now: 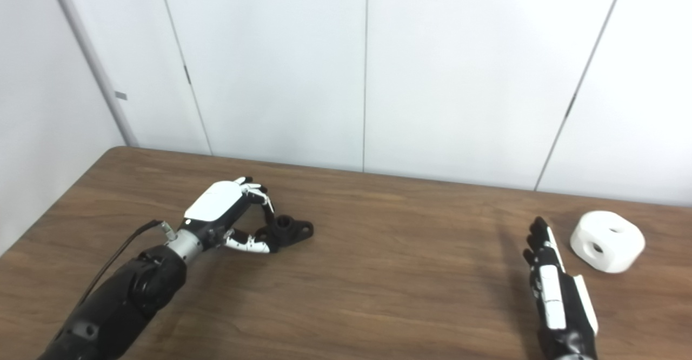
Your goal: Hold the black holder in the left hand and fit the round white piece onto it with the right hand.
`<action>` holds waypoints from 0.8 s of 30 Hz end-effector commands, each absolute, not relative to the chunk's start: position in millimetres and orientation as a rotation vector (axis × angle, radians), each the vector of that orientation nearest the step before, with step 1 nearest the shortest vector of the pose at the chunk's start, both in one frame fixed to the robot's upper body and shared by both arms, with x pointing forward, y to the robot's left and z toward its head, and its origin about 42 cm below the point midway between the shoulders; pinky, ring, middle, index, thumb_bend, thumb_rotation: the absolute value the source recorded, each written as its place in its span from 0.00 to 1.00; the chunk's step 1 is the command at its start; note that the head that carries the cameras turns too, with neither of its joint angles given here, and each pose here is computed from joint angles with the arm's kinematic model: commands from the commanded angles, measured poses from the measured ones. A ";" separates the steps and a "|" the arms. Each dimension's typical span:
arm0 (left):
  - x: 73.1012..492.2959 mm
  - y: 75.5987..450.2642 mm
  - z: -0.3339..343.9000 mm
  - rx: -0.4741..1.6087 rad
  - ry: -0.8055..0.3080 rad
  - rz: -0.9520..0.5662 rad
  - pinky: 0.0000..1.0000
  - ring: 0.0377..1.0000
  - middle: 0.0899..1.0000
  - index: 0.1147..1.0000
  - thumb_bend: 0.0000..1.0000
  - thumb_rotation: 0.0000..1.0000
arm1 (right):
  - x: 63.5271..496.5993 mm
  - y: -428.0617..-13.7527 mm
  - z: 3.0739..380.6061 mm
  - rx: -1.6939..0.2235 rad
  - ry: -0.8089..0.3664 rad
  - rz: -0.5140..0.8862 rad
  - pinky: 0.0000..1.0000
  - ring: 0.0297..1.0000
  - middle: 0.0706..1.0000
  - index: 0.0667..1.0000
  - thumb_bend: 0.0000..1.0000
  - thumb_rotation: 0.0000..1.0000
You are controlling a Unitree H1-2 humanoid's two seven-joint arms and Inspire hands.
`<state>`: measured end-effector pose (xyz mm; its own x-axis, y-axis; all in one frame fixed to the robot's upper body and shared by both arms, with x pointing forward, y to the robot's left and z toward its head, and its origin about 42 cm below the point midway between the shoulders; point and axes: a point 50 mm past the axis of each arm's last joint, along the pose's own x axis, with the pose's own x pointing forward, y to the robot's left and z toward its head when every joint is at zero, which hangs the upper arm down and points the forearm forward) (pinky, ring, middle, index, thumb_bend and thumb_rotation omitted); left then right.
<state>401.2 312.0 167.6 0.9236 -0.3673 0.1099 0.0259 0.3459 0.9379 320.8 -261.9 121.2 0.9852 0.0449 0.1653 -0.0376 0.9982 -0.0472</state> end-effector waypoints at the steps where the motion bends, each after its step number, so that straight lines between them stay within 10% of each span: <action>1: 403.4 301.8 186.0 1.190 -0.413 -0.264 0.98 0.86 0.64 0.41 0.52 0.06 | 312.1 -250.3 106.5 -0.009 -0.125 0.033 1.00 1.00 1.00 1.00 0.41 1.00; 24: 384.5 233.9 175.0 1.154 -0.537 -0.513 0.94 0.86 0.63 0.41 0.52 0.06 | 311.2 -224.4 109.1 -0.027 -0.132 0.032 0.96 0.99 0.99 0.99 0.48 1.00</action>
